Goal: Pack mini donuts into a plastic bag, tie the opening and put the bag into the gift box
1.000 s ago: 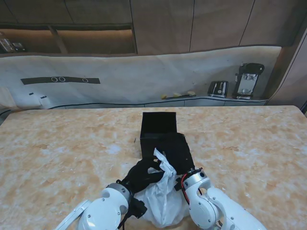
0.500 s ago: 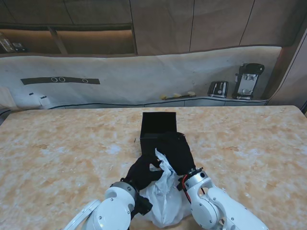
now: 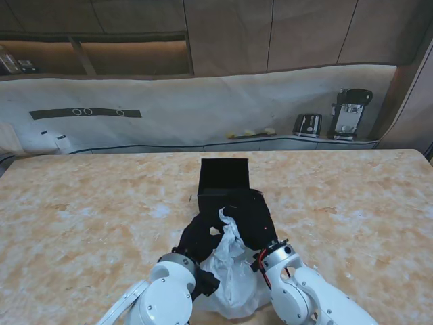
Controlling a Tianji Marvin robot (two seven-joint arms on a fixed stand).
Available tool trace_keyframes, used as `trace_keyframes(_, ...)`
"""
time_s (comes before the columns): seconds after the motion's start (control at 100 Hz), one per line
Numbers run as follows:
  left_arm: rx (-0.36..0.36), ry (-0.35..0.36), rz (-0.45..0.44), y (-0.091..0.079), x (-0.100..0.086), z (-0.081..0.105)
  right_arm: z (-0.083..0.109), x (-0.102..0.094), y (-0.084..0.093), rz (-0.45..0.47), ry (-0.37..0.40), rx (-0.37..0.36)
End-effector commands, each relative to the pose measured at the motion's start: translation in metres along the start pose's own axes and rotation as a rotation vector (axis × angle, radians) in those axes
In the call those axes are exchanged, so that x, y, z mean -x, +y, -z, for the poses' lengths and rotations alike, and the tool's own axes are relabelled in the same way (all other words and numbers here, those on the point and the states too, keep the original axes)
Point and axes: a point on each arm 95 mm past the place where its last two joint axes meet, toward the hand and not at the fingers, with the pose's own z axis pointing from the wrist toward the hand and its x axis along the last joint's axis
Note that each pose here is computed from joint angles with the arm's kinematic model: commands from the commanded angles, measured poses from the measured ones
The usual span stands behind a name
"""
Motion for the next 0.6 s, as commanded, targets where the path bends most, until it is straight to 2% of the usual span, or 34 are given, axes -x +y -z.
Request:
trace_keyframes(0.0, 0.012, 0.012, 0.016, 0.003, -0.002, 0.001, 0.003, -0.006, -0.003, -0.015, 0.008, -0.011)
trace_keyframes(0.31, 0.006, 0.077, 0.036, -0.001, 0.003, 0.0, 0.007, -0.005, -0.001, -0.057, -0.015, 0.01)
trace_keyframes(0.43, 0.012, 0.092, 0.036, -0.004, 0.006, 0.0, 0.009, -0.004, 0.001, -0.116, -0.047, 0.027)
trace_keyframes(0.59, 0.005, 0.111, 0.019, -0.009, 0.011, -0.001, 0.013, -0.006, 0.005, -0.252, -0.109, 0.066)
